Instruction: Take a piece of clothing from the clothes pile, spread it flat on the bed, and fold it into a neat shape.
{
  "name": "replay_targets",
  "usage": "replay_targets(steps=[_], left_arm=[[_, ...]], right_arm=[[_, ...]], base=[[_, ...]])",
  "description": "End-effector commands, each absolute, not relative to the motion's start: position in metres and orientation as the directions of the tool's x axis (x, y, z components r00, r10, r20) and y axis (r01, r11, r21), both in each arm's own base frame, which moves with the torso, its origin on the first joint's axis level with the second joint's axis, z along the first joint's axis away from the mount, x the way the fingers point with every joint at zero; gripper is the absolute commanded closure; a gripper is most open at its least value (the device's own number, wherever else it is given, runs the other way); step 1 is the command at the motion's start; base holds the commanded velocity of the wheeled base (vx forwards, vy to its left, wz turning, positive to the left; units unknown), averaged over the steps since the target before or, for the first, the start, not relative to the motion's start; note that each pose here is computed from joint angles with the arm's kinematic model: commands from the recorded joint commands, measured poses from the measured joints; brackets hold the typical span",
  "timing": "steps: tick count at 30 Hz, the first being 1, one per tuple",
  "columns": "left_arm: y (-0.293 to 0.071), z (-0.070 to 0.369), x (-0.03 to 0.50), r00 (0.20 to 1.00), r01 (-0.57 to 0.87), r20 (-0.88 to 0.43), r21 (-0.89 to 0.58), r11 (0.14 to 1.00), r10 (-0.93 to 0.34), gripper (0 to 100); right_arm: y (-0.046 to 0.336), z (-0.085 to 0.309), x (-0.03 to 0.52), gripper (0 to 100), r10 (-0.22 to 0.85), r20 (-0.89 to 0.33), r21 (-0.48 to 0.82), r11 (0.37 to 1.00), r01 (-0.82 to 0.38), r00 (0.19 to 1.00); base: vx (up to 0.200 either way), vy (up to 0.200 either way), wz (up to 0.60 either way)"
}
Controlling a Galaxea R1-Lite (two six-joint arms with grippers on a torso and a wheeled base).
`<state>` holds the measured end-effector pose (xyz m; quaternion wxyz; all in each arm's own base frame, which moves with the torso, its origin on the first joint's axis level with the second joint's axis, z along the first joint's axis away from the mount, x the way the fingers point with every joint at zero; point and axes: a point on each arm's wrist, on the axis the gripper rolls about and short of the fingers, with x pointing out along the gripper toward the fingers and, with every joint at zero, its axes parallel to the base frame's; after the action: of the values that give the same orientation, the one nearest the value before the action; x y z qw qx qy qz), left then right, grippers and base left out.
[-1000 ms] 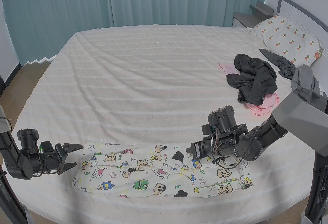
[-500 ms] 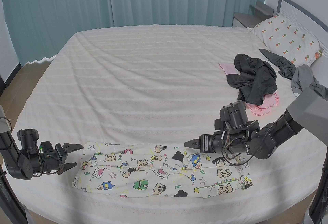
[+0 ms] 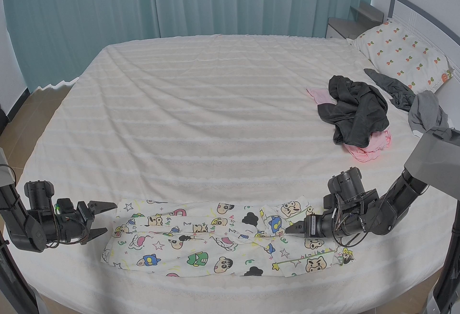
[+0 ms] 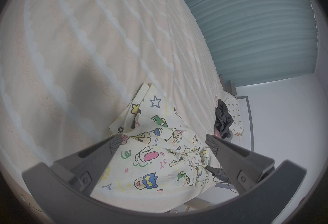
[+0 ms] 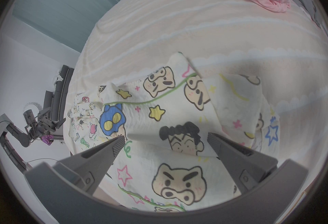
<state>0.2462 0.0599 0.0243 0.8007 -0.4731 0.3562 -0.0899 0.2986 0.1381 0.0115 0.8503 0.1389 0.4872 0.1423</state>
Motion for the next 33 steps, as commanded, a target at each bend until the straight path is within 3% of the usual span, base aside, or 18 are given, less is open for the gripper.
replay_targets(steps=[1,7,12,19,23,27,29,33], left_arm=[[0.06,0.026,0.245,0.738,-0.196,-0.487,-0.817,0.542,-0.467,0],[0.06,0.034,0.241,0.793,-0.147,-0.458,-0.784,0.604,-0.402,0],[0.039,0.046,0.227,0.837,-0.081,-0.453,-0.658,0.748,-0.307,0],[-0.002,0.058,0.25,0.85,-0.069,-0.48,-0.514,0.855,-0.219,0],[0.001,0.061,0.26,0.774,0.004,-0.602,-0.309,0.951,-0.199,0],[0.003,0.062,0.264,0.719,0.046,-0.661,-0.262,0.964,-0.214,0],[0.013,0.052,0.269,0.653,0.091,-0.731,-0.18,0.98,-0.195,0],[0.017,0.036,0.281,0.621,0.121,-0.76,-0.149,0.981,-0.192,0]], right_arm=[[0.132,0.012,0.294,0,0.369,-0.794,0.372,0.924,-0.093,0.484],[0.123,0.072,0.266,0,0.446,-0.576,0.495,0.857,-0.142,0.685],[0.096,0.094,0.217,0,0.408,-0.482,0.492,0.858,-0.146,0.775],[0.065,0.107,0.18,0,0.372,-0.361,0.512,0.845,-0.151,0.856],[0.06,0.116,0.173,0,0.373,-0.3,0.505,0.843,-0.186,0.878],[0.057,0.119,0.171,0,0.363,-0.285,0.5,0.846,-0.185,0.887],[0.055,0.123,0.167,0,0.36,-0.265,0.493,0.848,-0.196,0.894],[0.053,0.126,0.159,0,0.373,-0.247,0.493,0.843,-0.216,0.894]], base=[[0.0,0.0,0.0],[0.0,0.0,0.0],[0.0,0.0,0.0],[0.0,0.0,0.0],[0.0,0.0,0.0],[0.0,0.0,0.0],[0.0,0.0,0.0],[0.0,0.0,0.0]])
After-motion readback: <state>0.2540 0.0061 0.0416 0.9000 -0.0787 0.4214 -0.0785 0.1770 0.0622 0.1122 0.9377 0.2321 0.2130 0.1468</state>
